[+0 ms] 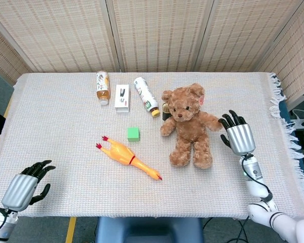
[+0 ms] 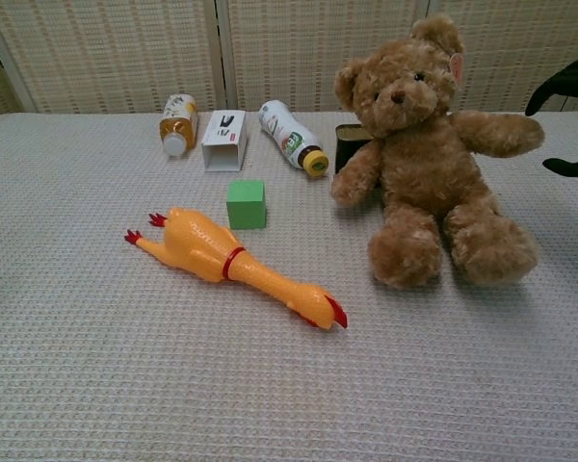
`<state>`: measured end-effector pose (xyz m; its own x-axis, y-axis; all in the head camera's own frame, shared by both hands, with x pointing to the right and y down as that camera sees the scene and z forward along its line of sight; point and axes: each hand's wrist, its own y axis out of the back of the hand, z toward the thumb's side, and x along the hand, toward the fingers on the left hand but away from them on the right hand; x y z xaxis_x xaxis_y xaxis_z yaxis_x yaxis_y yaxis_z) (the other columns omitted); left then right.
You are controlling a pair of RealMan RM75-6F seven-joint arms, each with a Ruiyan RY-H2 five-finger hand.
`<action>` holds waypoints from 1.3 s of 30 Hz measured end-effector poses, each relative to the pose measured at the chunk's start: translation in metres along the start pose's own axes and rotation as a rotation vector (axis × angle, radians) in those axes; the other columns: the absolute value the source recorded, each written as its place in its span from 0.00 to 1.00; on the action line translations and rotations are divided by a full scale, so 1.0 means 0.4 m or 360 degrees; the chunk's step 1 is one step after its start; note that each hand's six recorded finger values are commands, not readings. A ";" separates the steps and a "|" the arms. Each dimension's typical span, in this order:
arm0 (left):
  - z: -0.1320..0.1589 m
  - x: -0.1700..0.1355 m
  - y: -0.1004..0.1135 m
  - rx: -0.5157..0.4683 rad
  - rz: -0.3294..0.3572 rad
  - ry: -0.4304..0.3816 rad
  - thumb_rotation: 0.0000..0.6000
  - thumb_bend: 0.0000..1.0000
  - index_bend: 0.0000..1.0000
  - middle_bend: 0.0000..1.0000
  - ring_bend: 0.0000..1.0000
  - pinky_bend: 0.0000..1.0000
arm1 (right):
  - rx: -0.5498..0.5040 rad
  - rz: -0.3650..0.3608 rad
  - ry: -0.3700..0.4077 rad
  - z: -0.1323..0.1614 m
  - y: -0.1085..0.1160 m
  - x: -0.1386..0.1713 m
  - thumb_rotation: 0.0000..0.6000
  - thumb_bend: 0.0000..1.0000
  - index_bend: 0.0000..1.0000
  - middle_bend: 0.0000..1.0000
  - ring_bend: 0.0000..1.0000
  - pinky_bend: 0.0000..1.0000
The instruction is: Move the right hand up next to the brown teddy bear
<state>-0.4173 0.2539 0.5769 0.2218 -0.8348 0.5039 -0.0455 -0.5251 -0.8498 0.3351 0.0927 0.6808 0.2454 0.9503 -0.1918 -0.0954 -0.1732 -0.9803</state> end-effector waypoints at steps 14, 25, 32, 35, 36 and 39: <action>0.004 -0.005 0.004 -0.0010 0.0006 -0.0014 1.00 0.44 0.25 0.15 0.18 0.35 | 0.0062 -0.0070 -0.0028 0.033 -0.034 -0.057 1.00 0.11 0.37 0.27 0.15 0.39; 0.002 -0.006 0.005 -0.0011 0.0005 -0.0018 1.00 0.44 0.25 0.15 0.18 0.35 | 0.0096 -0.0105 -0.0025 0.065 -0.051 -0.084 1.00 0.11 0.48 0.27 0.17 0.42; 0.003 -0.006 0.005 -0.0014 0.0006 -0.0024 1.00 0.44 0.25 0.15 0.18 0.35 | 0.0109 -0.0160 -0.0049 0.062 -0.039 -0.091 1.00 0.15 0.55 0.27 0.18 0.44; 0.005 -0.006 0.003 -0.0016 -0.0001 -0.0025 1.00 0.44 0.25 0.15 0.18 0.35 | 0.0103 -0.0220 -0.0093 0.054 -0.020 -0.099 1.00 0.16 0.56 0.27 0.18 0.44; 0.005 -0.005 0.003 -0.0015 -0.0001 -0.0027 1.00 0.44 0.25 0.15 0.18 0.35 | 0.0099 -0.0234 -0.0108 0.051 -0.016 -0.102 1.00 0.16 0.56 0.27 0.18 0.44; 0.006 -0.004 0.000 -0.0005 -0.0005 -0.0029 1.00 0.44 0.25 0.15 0.18 0.35 | 0.0094 -0.0224 -0.0122 0.048 -0.019 -0.107 1.00 0.17 0.56 0.27 0.18 0.44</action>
<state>-0.4153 0.2557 0.5756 0.2397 -0.8300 0.5037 -0.0476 -0.5282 -0.8478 0.3067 0.0585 0.6972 0.1865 0.9814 -0.0462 -0.1224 -0.0234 -0.9922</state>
